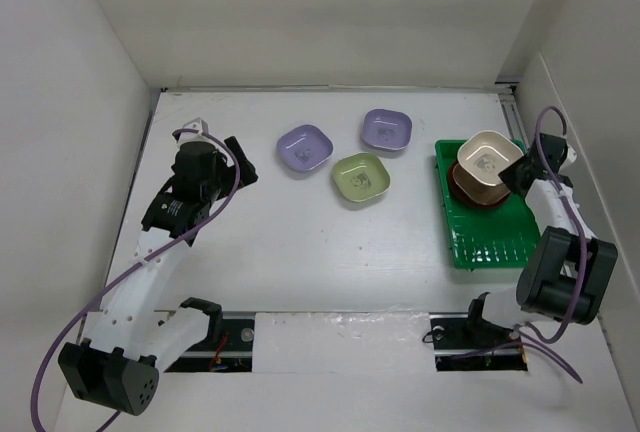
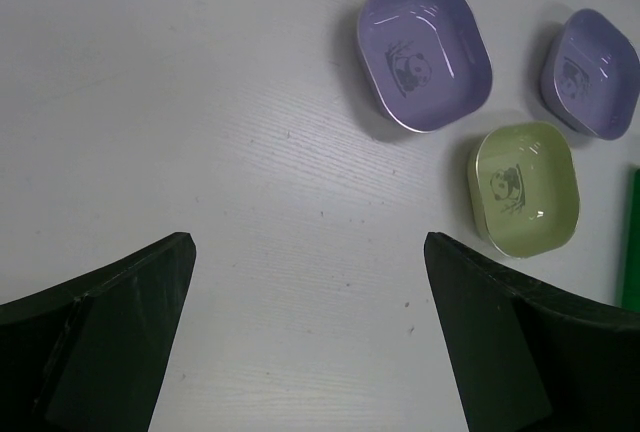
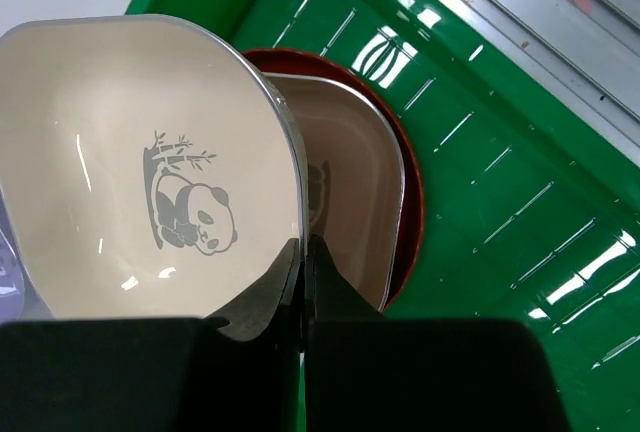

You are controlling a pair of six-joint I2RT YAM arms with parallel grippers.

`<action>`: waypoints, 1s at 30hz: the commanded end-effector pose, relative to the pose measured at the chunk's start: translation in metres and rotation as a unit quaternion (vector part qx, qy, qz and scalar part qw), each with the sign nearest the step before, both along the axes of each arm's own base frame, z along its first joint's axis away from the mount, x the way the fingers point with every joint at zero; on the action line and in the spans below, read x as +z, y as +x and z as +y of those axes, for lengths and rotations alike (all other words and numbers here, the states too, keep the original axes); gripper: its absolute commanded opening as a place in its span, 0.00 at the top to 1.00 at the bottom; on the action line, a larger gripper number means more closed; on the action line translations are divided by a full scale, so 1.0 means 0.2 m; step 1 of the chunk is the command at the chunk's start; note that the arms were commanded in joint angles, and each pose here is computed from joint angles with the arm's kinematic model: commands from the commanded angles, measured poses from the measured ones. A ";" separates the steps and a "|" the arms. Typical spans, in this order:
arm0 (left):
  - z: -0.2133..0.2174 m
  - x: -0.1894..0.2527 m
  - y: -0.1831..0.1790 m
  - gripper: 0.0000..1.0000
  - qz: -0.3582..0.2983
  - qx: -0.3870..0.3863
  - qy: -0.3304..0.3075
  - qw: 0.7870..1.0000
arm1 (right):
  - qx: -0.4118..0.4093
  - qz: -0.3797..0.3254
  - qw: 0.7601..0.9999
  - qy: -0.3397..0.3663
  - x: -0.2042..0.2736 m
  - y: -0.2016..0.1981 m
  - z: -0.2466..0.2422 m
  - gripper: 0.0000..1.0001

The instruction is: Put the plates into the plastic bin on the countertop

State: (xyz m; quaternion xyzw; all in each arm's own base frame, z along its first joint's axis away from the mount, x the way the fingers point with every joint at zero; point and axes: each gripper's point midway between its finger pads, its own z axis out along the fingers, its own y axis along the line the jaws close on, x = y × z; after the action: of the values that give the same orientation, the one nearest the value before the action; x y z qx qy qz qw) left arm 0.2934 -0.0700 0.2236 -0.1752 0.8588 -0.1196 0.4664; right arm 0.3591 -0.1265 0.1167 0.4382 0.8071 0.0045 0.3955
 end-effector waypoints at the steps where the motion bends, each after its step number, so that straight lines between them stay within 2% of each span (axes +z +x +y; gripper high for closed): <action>1: 0.00 0.03 0.01 0.00 -0.020 -0.003 0.000 1.000 | 0.015 -0.032 0.999 0.000 0.04 0.06 0.04 1.00; 4: 0.00 0.03 0.01 0.00 -0.020 -0.003 0.000 1.000 | 0.004 -0.028 1.000 -0.009 0.03 0.03 0.02 1.00; 9: 0.00 0.03 0.01 0.00 -0.020 -0.003 0.000 1.000 | 0.004 -0.032 0.999 -0.010 0.06 0.02 0.02 0.78; 10: 0.00 0.03 0.01 0.00 -0.020 -0.003 0.000 1.000 | 0.004 -0.031 0.999 -0.010 0.06 0.01 0.03 0.51; 11: 0.00 0.03 0.01 0.00 -0.020 -0.003 0.000 1.000 | 0.006 -0.030 0.999 -0.013 0.08 0.00 0.04 0.36; 13: 0.00 0.03 0.01 0.00 -0.020 -0.003 0.000 1.000 | 0.001 -0.039 0.999 -0.027 0.14 -0.03 0.05 0.24; 17: 0.00 0.03 0.01 0.00 -0.020 -0.003 0.000 1.000 | 0.038 -0.095 0.992 -0.076 0.40 -0.03 0.22 0.12; 18: 0.00 0.03 0.01 0.00 -0.020 -0.003 0.000 1.000 | 0.083 -0.131 0.985 -0.080 0.49 0.02 0.36 0.12; 21: 0.01 0.03 0.01 0.00 -0.020 0.000 0.002 1.000 | 0.225 -0.163 0.958 -0.072 0.58 0.08 0.70 0.13; 22: 0.01 0.03 0.01 0.00 -0.020 0.003 -0.003 1.000 | 0.266 -0.142 0.951 -0.064 0.50 0.12 0.79 0.15; 24: 0.01 0.02 0.01 0.00 -0.015 0.006 -0.007 1.000 | 0.362 -0.123 0.921 -0.071 0.44 0.16 1.03 0.16; 26: 0.00 -0.02 0.02 0.00 -0.004 0.009 -0.008 1.000 | 0.414 -0.078 0.904 -0.079 0.35 0.23 1.20 0.19; 27: 0.00 -0.02 0.02 0.00 -0.004 0.009 -0.008 1.000 | 0.419 -0.057 0.903 -0.078 0.27 0.25 1.20 0.19; 30: 0.00 -0.04 0.02 0.00 0.007 0.009 -0.004 1.000 | 0.470 -0.034 0.879 -0.074 0.15 0.31 1.40 0.21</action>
State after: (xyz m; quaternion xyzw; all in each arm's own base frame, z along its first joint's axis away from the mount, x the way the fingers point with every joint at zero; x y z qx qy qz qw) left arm 0.2941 -0.0705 0.2151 -0.1791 0.8633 -0.1173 0.4570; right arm 0.4189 0.1247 0.1616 0.0461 0.8920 0.1359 0.4286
